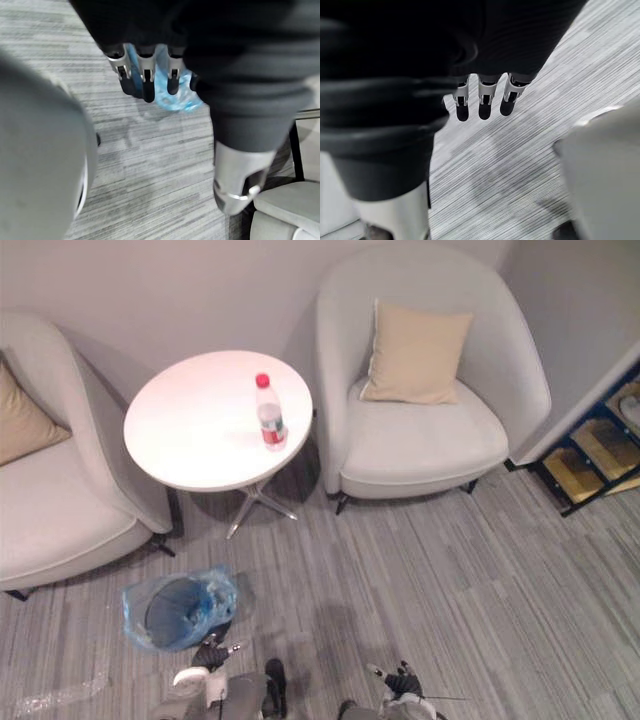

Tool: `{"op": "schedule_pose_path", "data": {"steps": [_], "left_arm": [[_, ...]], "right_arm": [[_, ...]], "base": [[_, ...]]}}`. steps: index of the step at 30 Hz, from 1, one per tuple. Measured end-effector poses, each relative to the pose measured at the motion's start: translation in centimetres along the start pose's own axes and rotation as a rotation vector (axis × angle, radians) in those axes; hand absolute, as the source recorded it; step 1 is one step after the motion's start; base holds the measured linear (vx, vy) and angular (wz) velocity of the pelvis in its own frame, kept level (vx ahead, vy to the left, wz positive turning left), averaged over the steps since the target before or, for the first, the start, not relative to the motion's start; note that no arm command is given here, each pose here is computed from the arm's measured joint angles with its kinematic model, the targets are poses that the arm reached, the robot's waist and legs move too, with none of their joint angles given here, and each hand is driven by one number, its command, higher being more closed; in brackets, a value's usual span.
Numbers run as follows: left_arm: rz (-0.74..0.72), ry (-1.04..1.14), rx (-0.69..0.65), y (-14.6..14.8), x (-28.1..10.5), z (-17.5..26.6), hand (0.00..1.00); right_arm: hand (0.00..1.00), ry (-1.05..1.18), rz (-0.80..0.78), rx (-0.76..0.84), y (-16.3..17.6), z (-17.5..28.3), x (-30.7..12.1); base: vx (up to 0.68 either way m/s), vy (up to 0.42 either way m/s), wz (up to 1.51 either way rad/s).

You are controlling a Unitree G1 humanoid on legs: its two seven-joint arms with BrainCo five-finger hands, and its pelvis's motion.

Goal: Gather rubbish on tea table into small bin, then transfer packed bag to large trash can.

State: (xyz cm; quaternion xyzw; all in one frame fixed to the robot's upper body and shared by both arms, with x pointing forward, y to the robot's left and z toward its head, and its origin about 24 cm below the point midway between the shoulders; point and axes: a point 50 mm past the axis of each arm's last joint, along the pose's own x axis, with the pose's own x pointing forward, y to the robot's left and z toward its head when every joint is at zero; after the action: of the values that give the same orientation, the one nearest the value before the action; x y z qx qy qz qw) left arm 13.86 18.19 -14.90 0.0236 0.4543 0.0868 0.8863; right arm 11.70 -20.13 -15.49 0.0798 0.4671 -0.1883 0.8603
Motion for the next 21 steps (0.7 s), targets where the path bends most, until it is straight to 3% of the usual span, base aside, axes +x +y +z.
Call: {"op": "schedule_pose_path", "data": {"steps": [10, 16, 21], "left_arm": [[0.014, 0.048, 0.039, 1.0, -0.4, -1.7, 0.0], [-0.063, 0.034, -0.004, -2.0, -0.3, -0.9, 0.0], [-0.071, -0.001, -0.005, -2.2, -0.1, 0.1, 0.0]], "right_arm": [[0.0, -0.025, -0.007, 0.0, -0.7, 0.4, -0.1], [0.0, -0.03, -0.034, 0.013, -1.6, 0.8, 0.1], [0.0, -0.01, -0.021, 0.026, -1.0, 0.1, 0.0]], "base": [[0.39, -0.134, 0.45], [0.28, -0.205, 0.51], [0.1, -0.074, 0.54]]}}
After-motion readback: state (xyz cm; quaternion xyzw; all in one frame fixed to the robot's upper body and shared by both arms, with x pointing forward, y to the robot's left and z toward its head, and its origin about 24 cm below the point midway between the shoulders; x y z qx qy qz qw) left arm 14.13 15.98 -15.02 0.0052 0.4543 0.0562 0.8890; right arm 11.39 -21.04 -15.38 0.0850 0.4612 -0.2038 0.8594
